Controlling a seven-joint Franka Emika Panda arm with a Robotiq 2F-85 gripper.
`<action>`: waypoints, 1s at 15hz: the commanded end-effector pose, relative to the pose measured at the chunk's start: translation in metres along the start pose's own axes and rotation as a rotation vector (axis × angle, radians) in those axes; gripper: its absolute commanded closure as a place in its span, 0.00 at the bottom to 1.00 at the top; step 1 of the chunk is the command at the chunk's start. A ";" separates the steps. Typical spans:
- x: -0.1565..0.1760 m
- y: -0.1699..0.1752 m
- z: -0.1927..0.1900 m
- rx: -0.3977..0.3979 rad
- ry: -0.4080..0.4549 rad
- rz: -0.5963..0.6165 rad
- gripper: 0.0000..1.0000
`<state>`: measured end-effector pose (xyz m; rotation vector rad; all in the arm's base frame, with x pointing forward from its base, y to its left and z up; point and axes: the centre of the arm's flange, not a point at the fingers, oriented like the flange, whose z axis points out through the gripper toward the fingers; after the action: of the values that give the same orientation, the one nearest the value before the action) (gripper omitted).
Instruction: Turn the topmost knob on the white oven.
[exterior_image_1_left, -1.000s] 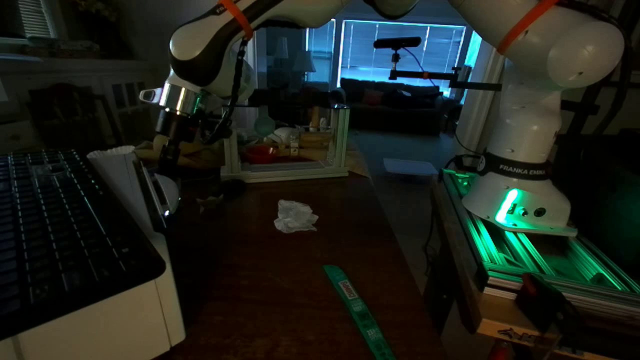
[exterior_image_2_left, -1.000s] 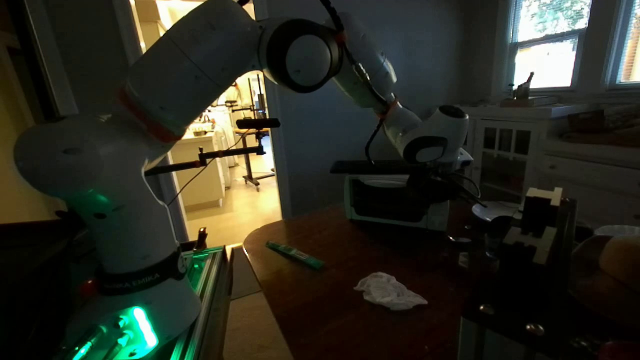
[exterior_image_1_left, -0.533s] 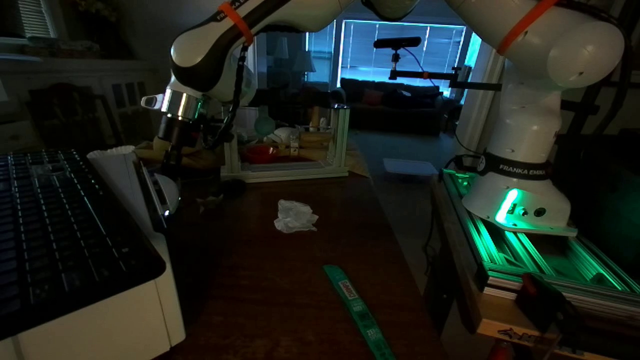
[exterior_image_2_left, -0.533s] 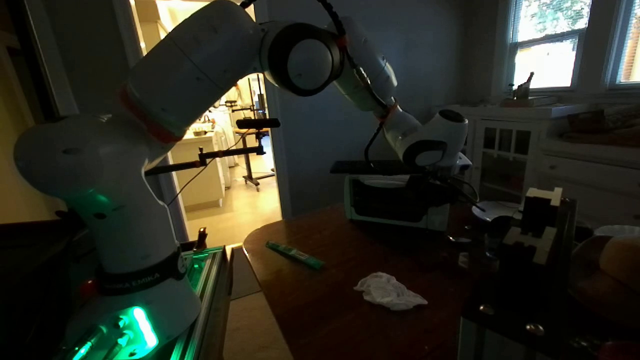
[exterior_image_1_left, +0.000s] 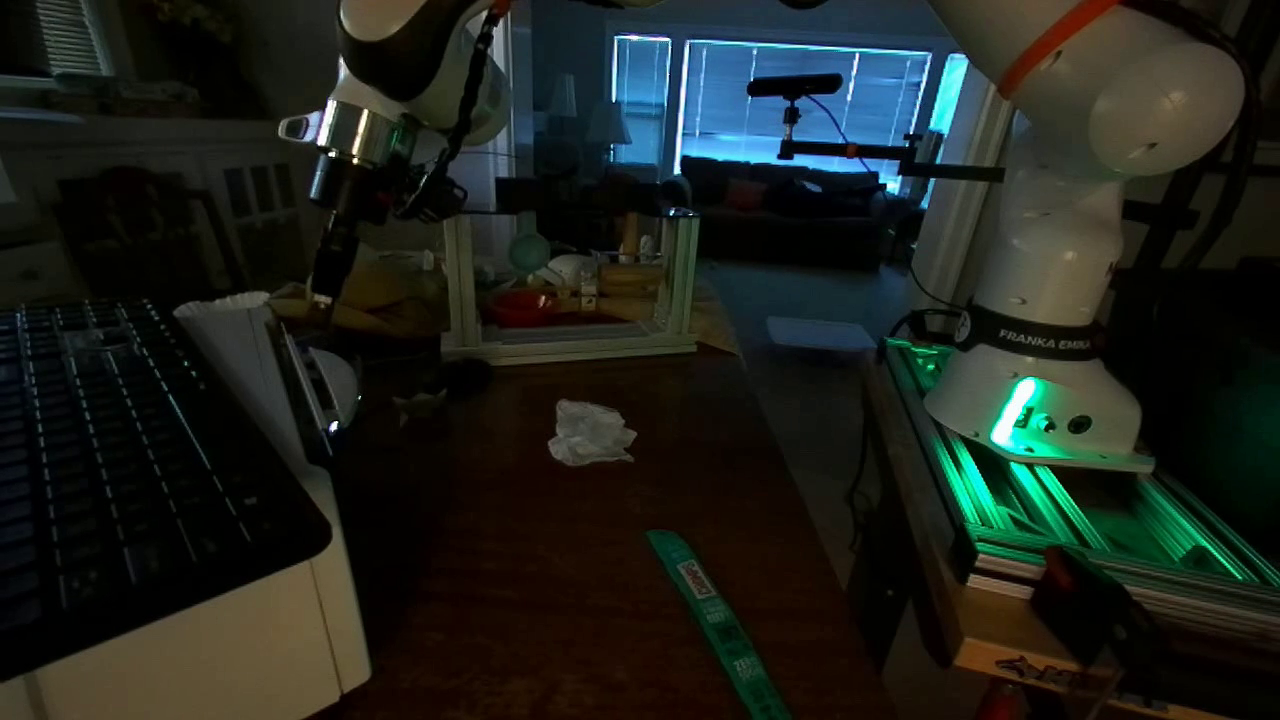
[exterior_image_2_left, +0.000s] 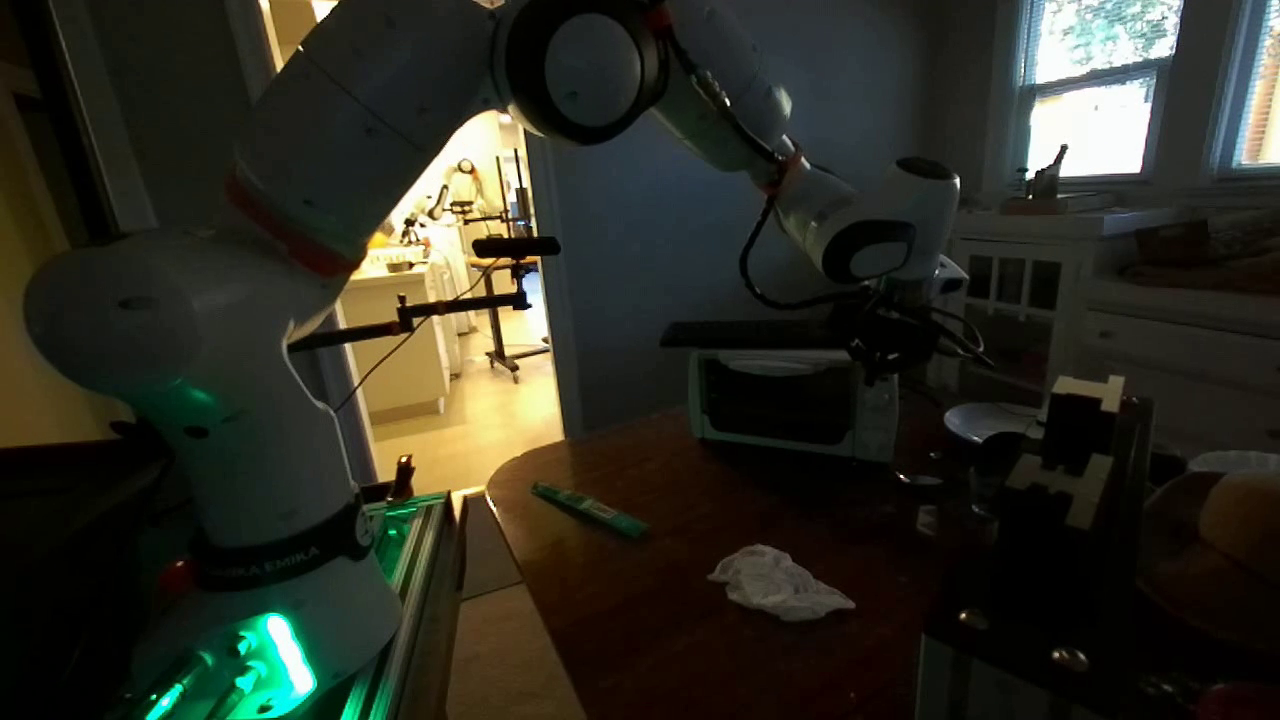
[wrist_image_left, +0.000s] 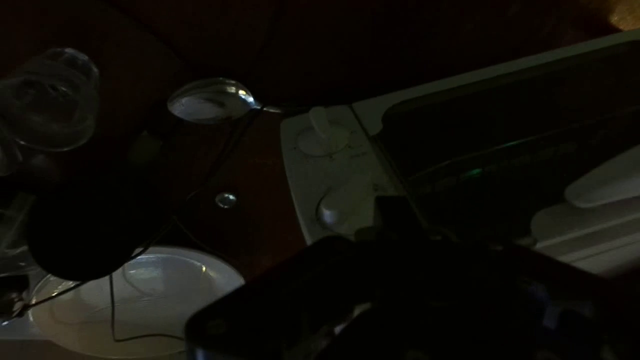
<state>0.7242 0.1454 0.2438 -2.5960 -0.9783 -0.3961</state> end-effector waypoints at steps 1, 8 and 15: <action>-0.007 0.009 -0.003 -0.011 -0.021 0.061 1.00; -0.022 0.031 0.023 0.020 0.010 0.128 1.00; -0.024 0.047 0.041 0.042 0.060 0.181 1.00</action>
<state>0.7321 0.1189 0.1996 -2.6182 -0.7758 -0.3578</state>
